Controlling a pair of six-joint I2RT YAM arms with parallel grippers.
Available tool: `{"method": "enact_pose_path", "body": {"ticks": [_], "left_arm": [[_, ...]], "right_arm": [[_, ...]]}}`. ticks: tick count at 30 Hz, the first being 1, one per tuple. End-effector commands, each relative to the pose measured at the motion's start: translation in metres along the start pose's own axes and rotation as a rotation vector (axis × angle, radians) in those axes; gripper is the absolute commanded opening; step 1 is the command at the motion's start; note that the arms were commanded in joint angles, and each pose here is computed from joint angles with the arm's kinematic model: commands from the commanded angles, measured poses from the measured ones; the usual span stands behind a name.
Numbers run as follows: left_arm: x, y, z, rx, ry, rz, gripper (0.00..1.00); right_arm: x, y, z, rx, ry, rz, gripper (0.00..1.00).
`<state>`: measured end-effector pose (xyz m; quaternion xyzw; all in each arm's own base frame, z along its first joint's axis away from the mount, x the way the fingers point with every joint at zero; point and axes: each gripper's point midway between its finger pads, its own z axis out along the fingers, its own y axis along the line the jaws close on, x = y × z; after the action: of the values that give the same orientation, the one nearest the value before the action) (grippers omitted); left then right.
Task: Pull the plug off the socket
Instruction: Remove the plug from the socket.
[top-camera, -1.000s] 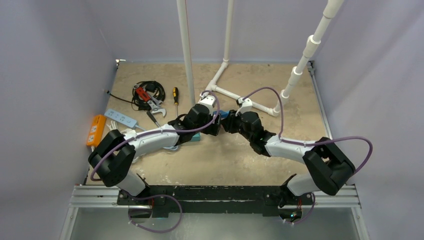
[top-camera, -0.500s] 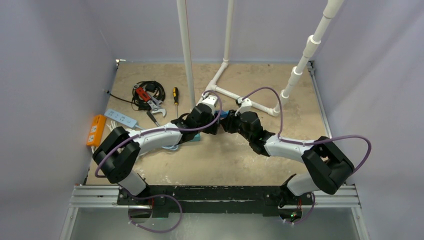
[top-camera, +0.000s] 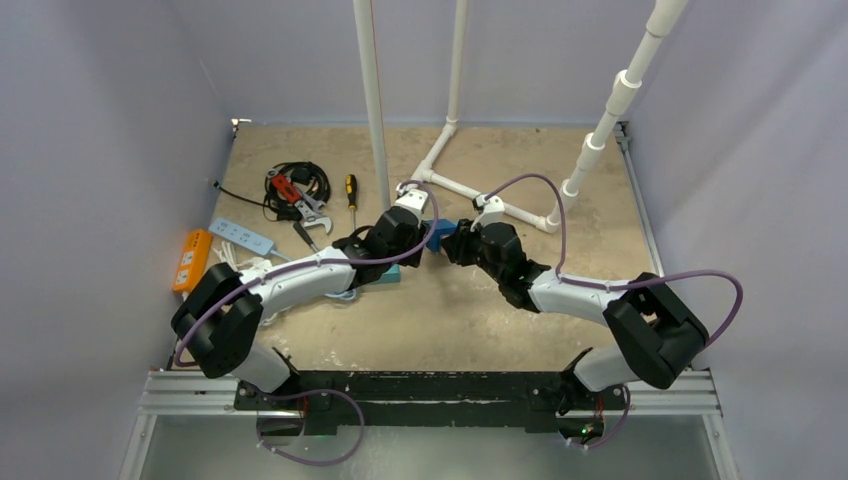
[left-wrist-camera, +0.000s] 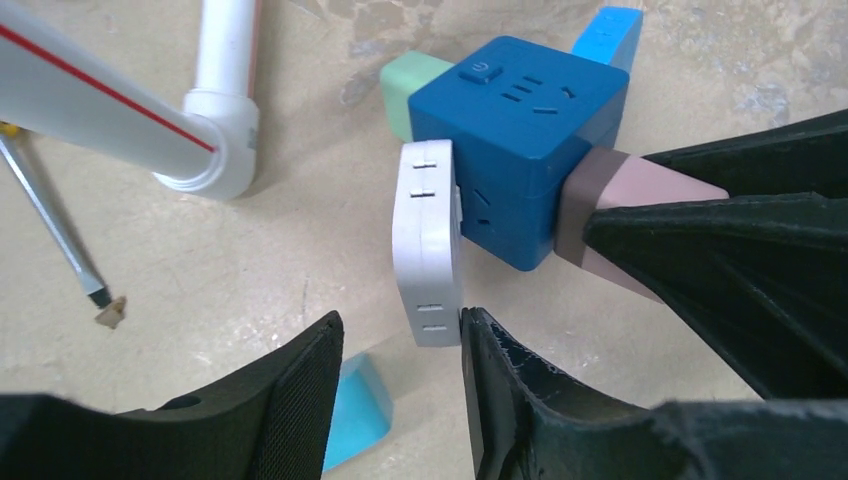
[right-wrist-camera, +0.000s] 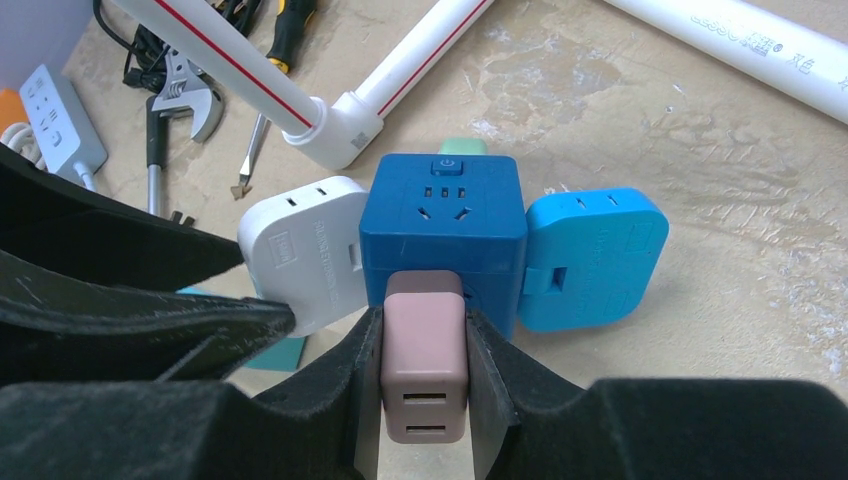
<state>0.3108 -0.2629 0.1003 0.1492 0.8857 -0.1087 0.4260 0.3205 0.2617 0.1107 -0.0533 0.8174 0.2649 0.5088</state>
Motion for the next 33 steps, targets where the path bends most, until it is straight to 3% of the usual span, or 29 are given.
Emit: {"method": "enact_pose_path", "body": {"ticks": [1, 5, 11, 22, 28, 33], "left_arm": [[-0.027, 0.016, -0.014, -0.054, -0.082, 0.013, 0.45], [-0.033, 0.003, -0.017, 0.014, -0.097, -0.003, 0.46], [-0.045, -0.015, -0.019, 0.168, -0.107, -0.048, 0.58], [-0.036, -0.018, -0.002, 0.226, -0.025, -0.064, 0.62], [-0.029, -0.026, 0.006, 0.263, 0.009, -0.068, 0.56], [-0.024, -0.024, 0.012, 0.264, 0.044, -0.089, 0.40]], "right_arm": [[-0.033, 0.018, -0.001, -0.046, -0.094, 0.013, 0.00], [-0.033, 0.021, -0.001, -0.058, -0.094, 0.011, 0.00], [-0.034, 0.024, -0.002, -0.080, -0.097, 0.003, 0.00], [-0.035, 0.030, -0.005, -0.115, -0.101, -0.007, 0.00], [-0.033, 0.033, -0.004, -0.134, -0.094, -0.016, 0.00], [-0.034, 0.034, -0.004, -0.137, -0.094, -0.019, 0.00]]}}
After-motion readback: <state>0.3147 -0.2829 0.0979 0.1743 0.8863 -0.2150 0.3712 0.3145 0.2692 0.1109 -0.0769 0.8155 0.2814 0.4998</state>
